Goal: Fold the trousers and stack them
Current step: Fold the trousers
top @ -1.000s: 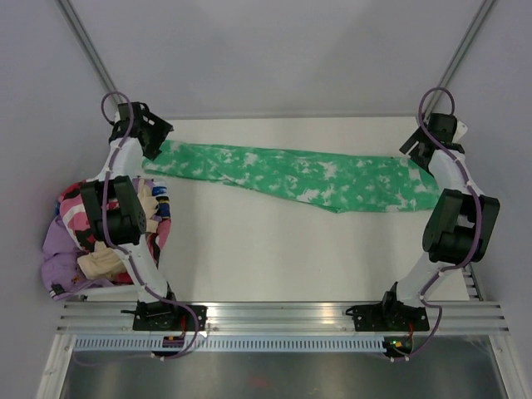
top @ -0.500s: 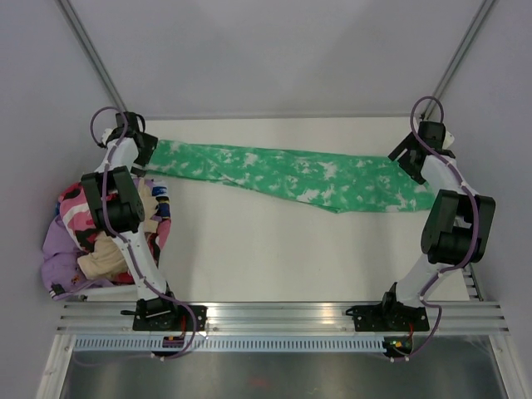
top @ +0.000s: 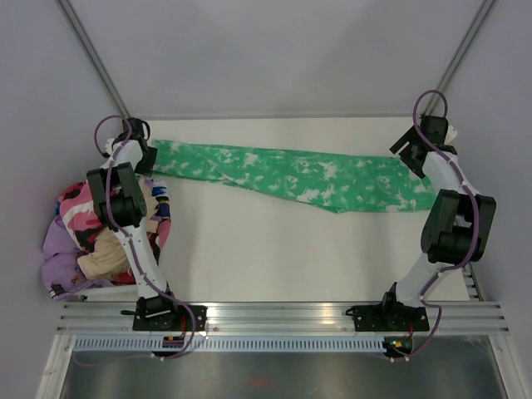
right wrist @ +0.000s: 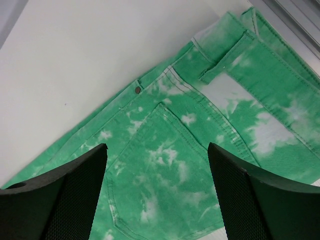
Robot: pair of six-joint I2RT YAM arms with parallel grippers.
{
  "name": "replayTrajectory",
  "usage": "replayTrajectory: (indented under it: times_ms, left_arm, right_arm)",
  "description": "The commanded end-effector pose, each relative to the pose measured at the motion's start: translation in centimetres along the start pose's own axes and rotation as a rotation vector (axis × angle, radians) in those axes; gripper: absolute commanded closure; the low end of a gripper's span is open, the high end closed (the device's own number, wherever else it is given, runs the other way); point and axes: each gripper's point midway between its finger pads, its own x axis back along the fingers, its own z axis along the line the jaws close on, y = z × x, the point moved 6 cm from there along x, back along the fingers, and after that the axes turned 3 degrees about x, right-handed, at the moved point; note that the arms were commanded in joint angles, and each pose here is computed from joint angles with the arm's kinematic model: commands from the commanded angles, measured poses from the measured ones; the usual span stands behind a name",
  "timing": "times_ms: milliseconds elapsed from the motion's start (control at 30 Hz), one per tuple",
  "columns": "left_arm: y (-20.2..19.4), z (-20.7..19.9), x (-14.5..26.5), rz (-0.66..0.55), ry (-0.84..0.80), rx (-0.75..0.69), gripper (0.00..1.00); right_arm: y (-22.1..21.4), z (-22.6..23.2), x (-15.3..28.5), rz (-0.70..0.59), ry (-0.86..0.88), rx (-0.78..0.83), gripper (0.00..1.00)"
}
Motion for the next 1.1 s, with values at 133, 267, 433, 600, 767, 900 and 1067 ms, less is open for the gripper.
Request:
replayTrajectory:
  times_ms: [133, 267, 433, 600, 767, 900, 1067]
  left_arm:
    - [-2.9, 0.9, -3.6, 0.115, 0.003, 0.028, 0.77]
    - [-2.7, 0.6, -3.2, 0.111, -0.035, -0.010, 0.98]
    - [0.1, -1.9, 0.1, -0.025, -0.238, -0.104, 0.98]
    - [2.6, -4.6, 4.7, -0.185, -0.515, -0.279, 0.98]
    - [4.8, -8.1, 11.1, -0.318, -0.823, -0.406, 0.98]
    - [5.4, -9.9, 14.9, -0.346, -0.998, -0.442, 0.98]
    - [5.7, -10.7, 18.0, -0.356, -1.111, -0.453, 0.98]
  right_arm:
    - [2.6, 1.4, 1.2, -0.060, 0.041, -0.033, 0.13]
    - [1.4, 1.7, 1.9, -0.043, 0.116, -0.014, 0.13]
    - [-0.8, 6.3, 3.4, -0.018, 0.330, 0.152, 0.15]
    - [-6.1, 15.3, 6.1, 0.024, 0.610, 0.420, 0.17]
    - [-11.0, 22.9, 9.8, 0.040, 1.013, 0.561, 0.18]
    - [-16.2, 27.7, 8.8, 0.079, 1.078, 0.752, 0.20]
    - [-22.5, 32.7, 8.1, 0.113, 1.112, 0.817, 0.23]
